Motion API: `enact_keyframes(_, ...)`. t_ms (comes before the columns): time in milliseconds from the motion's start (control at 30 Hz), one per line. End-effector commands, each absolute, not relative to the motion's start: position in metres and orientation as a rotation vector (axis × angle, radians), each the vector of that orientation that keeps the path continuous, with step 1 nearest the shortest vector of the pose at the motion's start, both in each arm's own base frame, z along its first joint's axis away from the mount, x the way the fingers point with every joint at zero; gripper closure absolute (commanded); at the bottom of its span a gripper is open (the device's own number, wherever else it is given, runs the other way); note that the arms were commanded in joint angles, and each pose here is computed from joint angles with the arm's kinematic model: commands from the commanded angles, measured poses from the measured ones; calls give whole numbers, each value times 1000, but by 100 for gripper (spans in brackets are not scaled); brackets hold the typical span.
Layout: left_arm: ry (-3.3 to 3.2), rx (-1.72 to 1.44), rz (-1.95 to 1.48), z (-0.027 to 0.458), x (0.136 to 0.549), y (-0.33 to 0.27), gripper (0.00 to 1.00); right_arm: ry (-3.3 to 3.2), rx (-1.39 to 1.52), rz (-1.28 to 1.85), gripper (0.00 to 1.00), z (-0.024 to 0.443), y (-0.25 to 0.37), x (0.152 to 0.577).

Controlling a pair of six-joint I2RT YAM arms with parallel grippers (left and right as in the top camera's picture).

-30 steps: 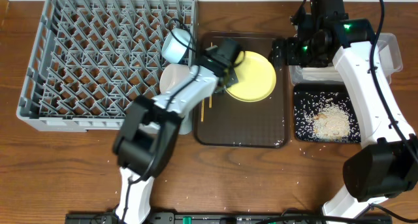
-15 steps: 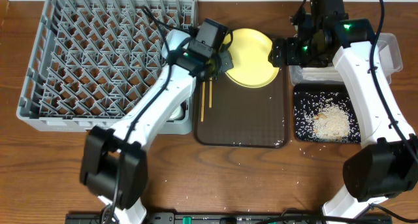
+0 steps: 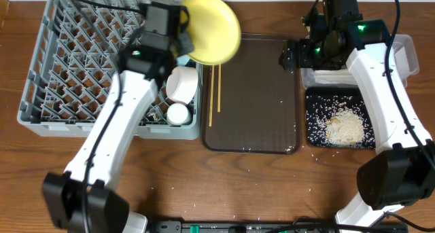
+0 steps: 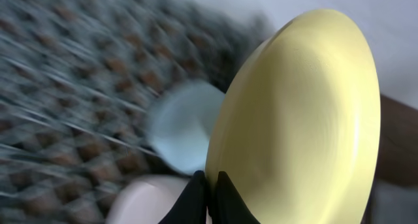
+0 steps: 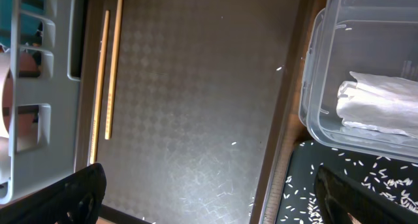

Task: Sort waste into correct bins and load items into the dishwasher
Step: 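Lift the yellow plate and stand it upright in the rack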

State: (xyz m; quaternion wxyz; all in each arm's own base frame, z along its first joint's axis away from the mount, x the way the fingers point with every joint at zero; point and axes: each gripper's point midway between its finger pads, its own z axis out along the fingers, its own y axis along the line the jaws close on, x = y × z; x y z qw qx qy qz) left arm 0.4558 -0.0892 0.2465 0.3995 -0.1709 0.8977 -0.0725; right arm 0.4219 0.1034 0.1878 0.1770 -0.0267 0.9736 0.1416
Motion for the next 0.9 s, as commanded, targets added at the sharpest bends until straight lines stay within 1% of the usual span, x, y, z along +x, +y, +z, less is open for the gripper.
enact_keyframes(0,2180,-392,92,274,451,-44,93,2751,-100,399,1,190,107,420)
enact_keyframes(167,2160,-358,319,279,450,-5,93,2751,-99,399,1,190,107,420)
enact_keyframes(400,2161,-299,440,282,455,31,93,2751,-99,399,1,190,107,420)
enact_keyframes(700,2271,-175,645,241,468,66,93,2751,-100,399,1,190,107,420)
enact_keyframes(867,2312,-129,713,219,476,69,93,2751,-100,399,1,190,107,420)
